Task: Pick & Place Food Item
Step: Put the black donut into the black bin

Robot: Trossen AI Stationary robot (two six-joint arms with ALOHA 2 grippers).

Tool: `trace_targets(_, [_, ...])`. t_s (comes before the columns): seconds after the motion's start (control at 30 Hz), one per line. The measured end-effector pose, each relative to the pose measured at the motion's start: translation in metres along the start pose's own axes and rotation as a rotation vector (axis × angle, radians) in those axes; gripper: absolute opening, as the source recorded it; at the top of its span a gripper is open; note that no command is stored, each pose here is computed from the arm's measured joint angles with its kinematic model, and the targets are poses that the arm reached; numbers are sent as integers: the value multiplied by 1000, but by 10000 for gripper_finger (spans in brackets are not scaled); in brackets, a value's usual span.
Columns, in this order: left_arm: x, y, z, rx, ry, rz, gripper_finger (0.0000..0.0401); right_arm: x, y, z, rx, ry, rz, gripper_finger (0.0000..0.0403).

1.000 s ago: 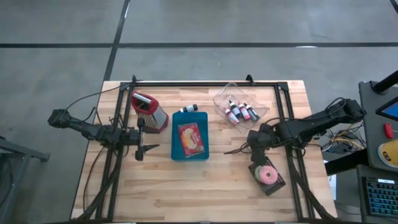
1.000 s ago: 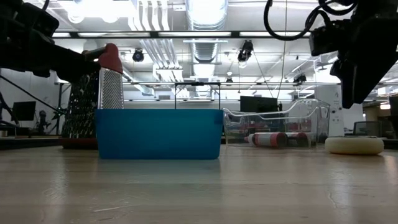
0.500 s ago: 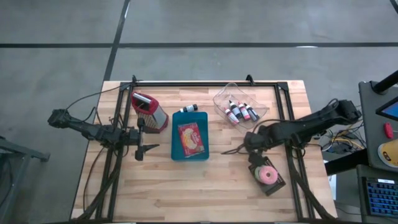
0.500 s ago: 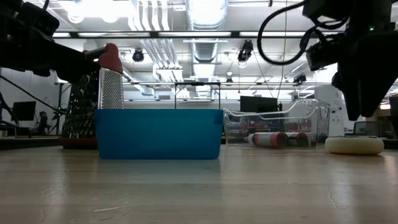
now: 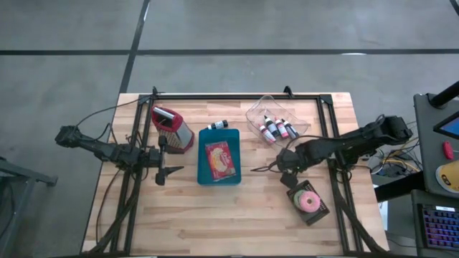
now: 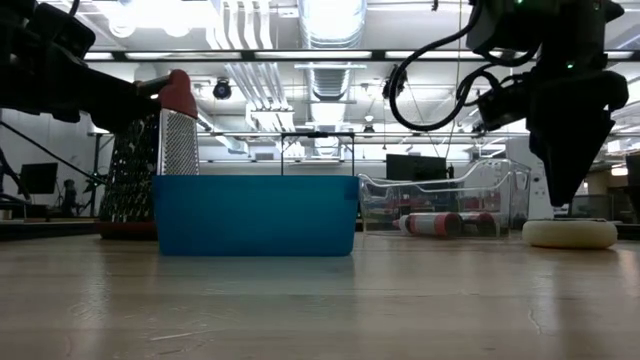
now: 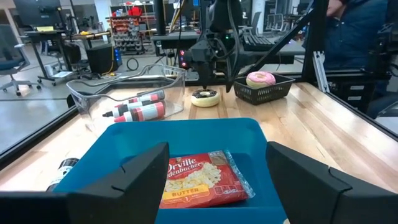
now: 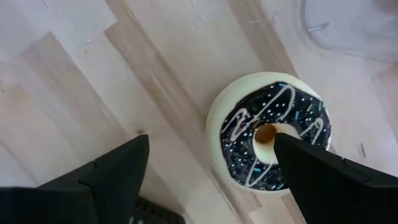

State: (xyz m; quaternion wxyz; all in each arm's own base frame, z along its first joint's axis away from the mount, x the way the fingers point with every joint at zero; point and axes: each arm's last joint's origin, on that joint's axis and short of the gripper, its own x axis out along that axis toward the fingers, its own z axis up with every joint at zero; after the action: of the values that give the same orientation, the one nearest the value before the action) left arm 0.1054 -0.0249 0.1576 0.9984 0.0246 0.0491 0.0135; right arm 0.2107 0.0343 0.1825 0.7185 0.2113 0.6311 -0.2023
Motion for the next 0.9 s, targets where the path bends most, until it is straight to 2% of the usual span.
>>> trace_targets(0.7, [0, -1, 0, -14, 4, -23, 275, 2, -7, 5, 162, 26, 5, 334])
trace_targets(0.9, [0, -1, 0, -14, 4, -23, 275, 2, -6, 4, 175, 42, 19, 334])
